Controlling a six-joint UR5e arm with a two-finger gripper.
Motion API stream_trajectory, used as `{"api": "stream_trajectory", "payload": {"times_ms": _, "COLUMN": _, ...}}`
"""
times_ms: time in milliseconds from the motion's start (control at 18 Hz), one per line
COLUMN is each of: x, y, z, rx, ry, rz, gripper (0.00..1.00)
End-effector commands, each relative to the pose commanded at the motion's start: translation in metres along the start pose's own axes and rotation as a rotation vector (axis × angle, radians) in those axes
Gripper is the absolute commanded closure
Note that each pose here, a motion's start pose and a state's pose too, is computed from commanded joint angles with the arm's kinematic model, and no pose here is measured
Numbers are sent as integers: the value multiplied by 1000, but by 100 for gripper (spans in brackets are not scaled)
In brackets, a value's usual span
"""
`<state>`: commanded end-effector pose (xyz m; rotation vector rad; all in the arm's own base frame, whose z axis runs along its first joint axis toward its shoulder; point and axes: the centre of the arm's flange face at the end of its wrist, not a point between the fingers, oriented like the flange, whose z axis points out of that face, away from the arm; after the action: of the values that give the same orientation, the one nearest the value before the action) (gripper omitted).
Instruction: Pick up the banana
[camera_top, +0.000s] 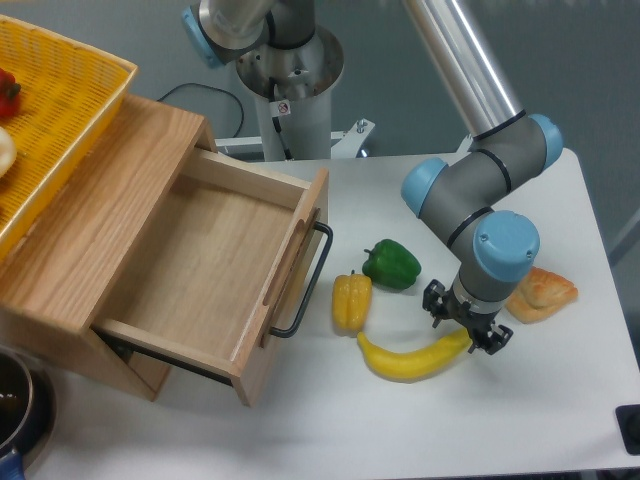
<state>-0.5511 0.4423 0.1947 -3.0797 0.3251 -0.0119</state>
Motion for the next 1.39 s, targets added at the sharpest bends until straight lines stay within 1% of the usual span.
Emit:
{"api": "stream_trajectory", "payload": {"times_ms": 167, "x": 0, "y": 0, "z": 3, "rx": -4, "ry": 2, "rz": 0, "gripper": 28}}
{"api": "stream_trajectory", "payload": {"times_ms": 222, "x": -1, "y": 1, "z": 4, "rx": -8, "ry": -1, "rz": 0, "gripper": 29}}
{"api": "stream_trajectory", "payload": {"times_ms": 278, "x": -1, "y": 1, "z": 5, "rx": -10, "ry": -3, "rz": 2, "gripper": 33}}
{"api": "stream_trajectory", "payload": {"times_ms": 333, "x": -1, "y": 1, "z": 6, "rx": -15, "ry": -4, "rz": 0, "gripper": 37}}
{"api": "stream_trajectory", "payload": {"times_ms": 444, "x": -2, "y": 2, "z": 8, "rx": -20, "ry": -4, "rz": 0, "gripper": 56}}
{"api": "stream_trajectory", "payload": {"times_ms": 611, "x": -2, "y": 2, "z": 9, "rx": -19, "ry": -2, "rz": 0, "gripper": 79}}
{"api": "stream_trajectory", "payload": {"times_ms": 667, "x": -2, "y": 2, "z": 10, "rx": -21, "ry": 1, "rz": 0, "gripper": 85}}
{"api": "stream_trajectory", "payload": {"times_ms": 778, "x": -2, "y": 2, "z": 9, "rx": -20, "ry": -1, "rz": 0, "gripper": 93}}
{"api": "stream_trajectory", "payload": {"times_ms": 889, "x": -5, "y": 4, "z": 5, "rx": -18, "ry": -8, "rz": -3, "gripper": 96}}
{"api": "stream_trajectory", "payload": {"times_ms": 1056, "x": -6, "y": 6, "z": -6, "rx": -14, "ry": -23, "rz": -4, "gripper": 97}}
{"api": "stream_trajectory", "payload": {"times_ms": 1222, "x": -6, "y": 8, "z": -31, "rx": -20, "ry": -55, "rz": -6, "gripper": 97}}
{"api": "stream_trajectory", "payload": {"times_ms": 1333, "x": -7, "y": 16, "z": -50, "rx": -18, "ry": -78, "rz": -18, "gripper": 97}}
{"api": "stream_trajectory", "payload": {"times_ms": 1389, "x": -7, "y": 18, "z": -58, "rx": -17, "ry": -80, "rz": -21, "gripper": 98}}
